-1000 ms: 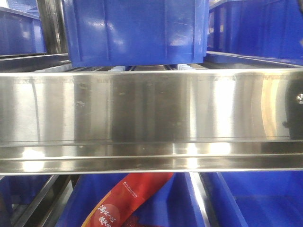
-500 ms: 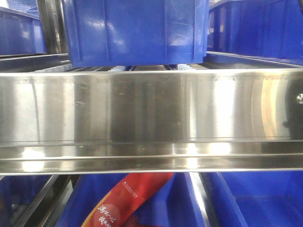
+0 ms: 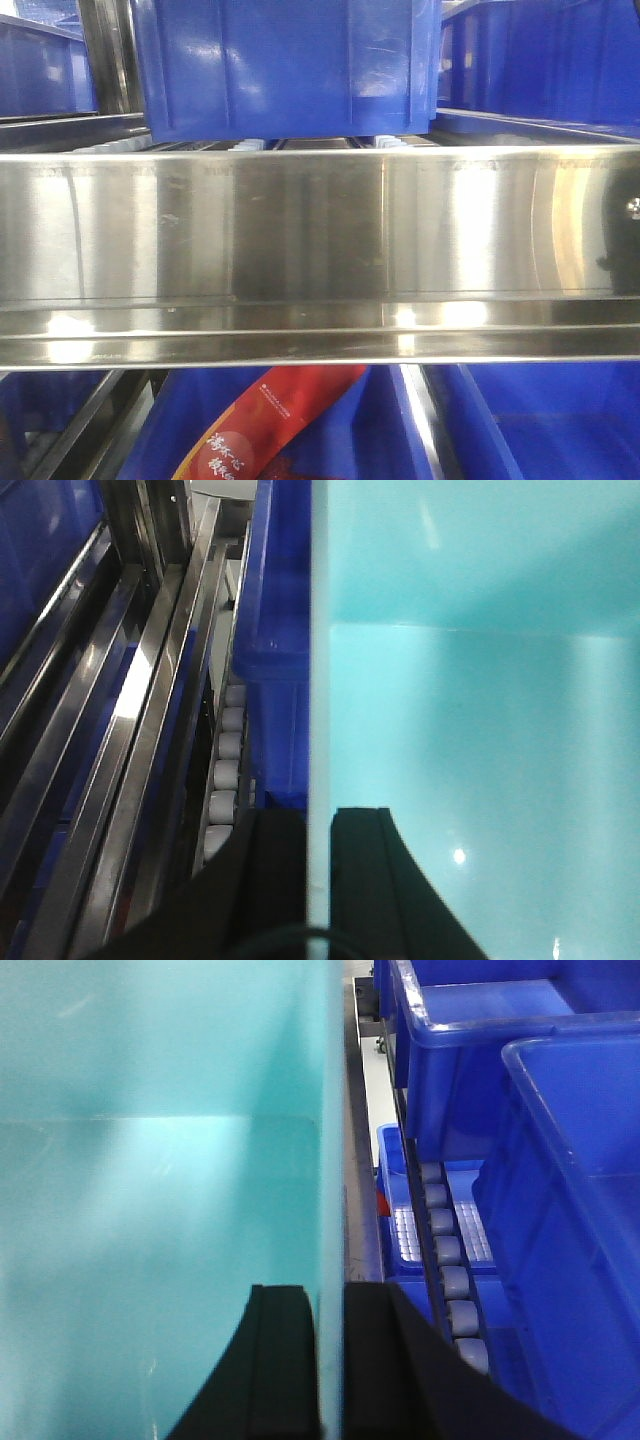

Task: Fetch blue bin and place on conveyor start
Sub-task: 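Lift the light-blue bin with both grippers and pull it off the shelf, then hold the bin in both grippers while the base drives to the conveyor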

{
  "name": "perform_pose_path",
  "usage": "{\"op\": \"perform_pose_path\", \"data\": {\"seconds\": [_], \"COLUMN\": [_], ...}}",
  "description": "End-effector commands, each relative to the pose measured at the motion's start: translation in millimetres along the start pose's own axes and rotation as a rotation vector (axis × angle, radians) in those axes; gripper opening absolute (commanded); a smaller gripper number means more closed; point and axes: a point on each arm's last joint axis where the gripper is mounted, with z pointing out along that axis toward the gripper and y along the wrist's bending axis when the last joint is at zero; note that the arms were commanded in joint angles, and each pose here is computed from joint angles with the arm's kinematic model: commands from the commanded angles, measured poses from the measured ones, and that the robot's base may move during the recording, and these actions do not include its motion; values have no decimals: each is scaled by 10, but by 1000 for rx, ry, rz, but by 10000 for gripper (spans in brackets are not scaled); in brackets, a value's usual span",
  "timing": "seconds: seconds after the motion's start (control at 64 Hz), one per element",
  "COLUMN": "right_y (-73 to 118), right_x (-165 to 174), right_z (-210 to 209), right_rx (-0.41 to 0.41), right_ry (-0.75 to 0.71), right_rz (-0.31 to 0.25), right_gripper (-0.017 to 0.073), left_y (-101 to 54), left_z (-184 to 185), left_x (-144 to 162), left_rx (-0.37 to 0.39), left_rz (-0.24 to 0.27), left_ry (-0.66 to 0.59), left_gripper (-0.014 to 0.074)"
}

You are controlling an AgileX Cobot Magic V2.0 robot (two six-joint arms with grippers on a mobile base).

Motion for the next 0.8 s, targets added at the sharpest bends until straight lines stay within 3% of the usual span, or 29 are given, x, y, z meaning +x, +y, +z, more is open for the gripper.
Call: {"op": "perform_pose_path", "data": {"seconds": [0.0, 0.781], "right_y": [-2, -2], "right_x": [-60, -60], "right_z": [-56, -56], "right_rx": [-4, -4], "right_ry": [-58, -58], "right_rz": [-20, -20], "right_gripper": [-161, -161], "left_y": [11, 11], "left_z": [-98, -98], "left_x": [-81, -81], "left_rx": [14, 14], "left_rz": [9, 9], "left_ry": [-68, -68], "left_gripper": [-111, -111]}}
